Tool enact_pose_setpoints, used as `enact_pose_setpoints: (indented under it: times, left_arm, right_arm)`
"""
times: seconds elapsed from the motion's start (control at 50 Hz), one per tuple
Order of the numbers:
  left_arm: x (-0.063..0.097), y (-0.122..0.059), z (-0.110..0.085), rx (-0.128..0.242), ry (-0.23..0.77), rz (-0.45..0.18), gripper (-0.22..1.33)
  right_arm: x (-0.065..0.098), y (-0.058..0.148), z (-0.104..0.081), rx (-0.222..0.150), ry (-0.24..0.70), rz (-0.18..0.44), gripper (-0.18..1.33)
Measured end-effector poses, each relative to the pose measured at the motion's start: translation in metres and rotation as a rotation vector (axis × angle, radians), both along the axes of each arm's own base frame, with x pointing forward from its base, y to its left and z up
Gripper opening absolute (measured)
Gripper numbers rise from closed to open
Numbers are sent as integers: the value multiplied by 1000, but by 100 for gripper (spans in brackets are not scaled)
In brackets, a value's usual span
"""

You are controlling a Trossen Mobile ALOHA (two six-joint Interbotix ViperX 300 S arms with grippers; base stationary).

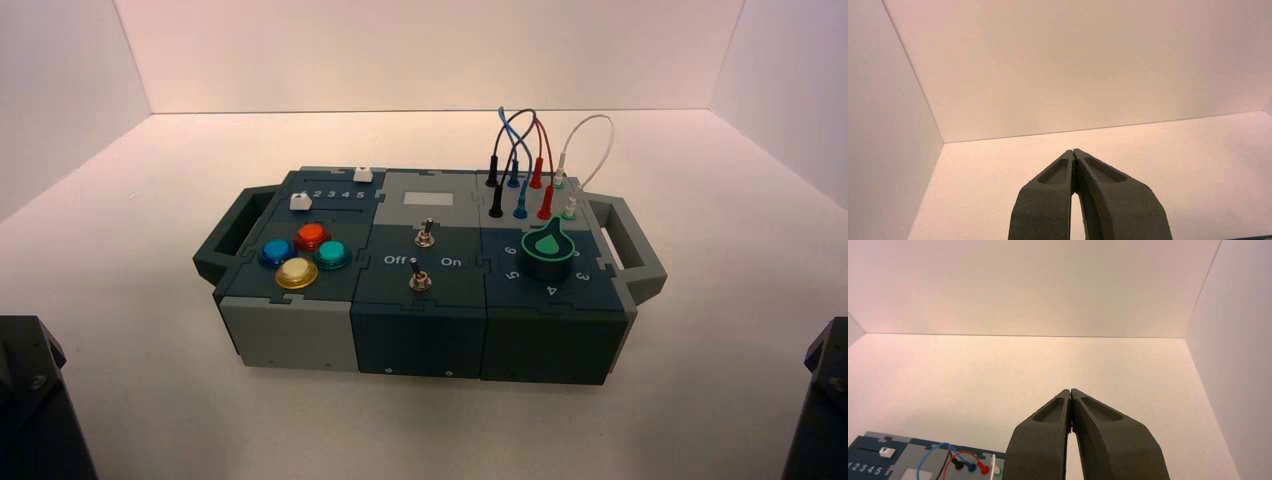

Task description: Move the top slider to position 2.

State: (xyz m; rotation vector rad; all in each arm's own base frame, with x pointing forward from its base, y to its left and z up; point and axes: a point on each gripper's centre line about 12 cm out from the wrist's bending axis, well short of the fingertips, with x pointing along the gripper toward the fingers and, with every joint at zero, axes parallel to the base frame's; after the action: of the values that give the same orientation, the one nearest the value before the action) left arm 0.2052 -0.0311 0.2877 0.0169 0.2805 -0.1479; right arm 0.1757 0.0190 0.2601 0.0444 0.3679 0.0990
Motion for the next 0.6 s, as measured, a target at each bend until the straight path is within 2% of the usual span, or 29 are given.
enact_pose_setpoints:
  times: [0.36, 0.48, 0.6]
  left_arm:
    - [2, -1, -3, 3, 20, -1, -16]
    - [2, 0, -8, 6, 60, 1, -16]
    - [5, -1, -15, 2, 155, 6, -16]
  right_arm:
    - [1, 0, -2, -2, 17, 2, -14]
    - [2, 3, -7, -4, 50, 14, -14]
    - [2, 9, -14, -2, 105, 48, -14]
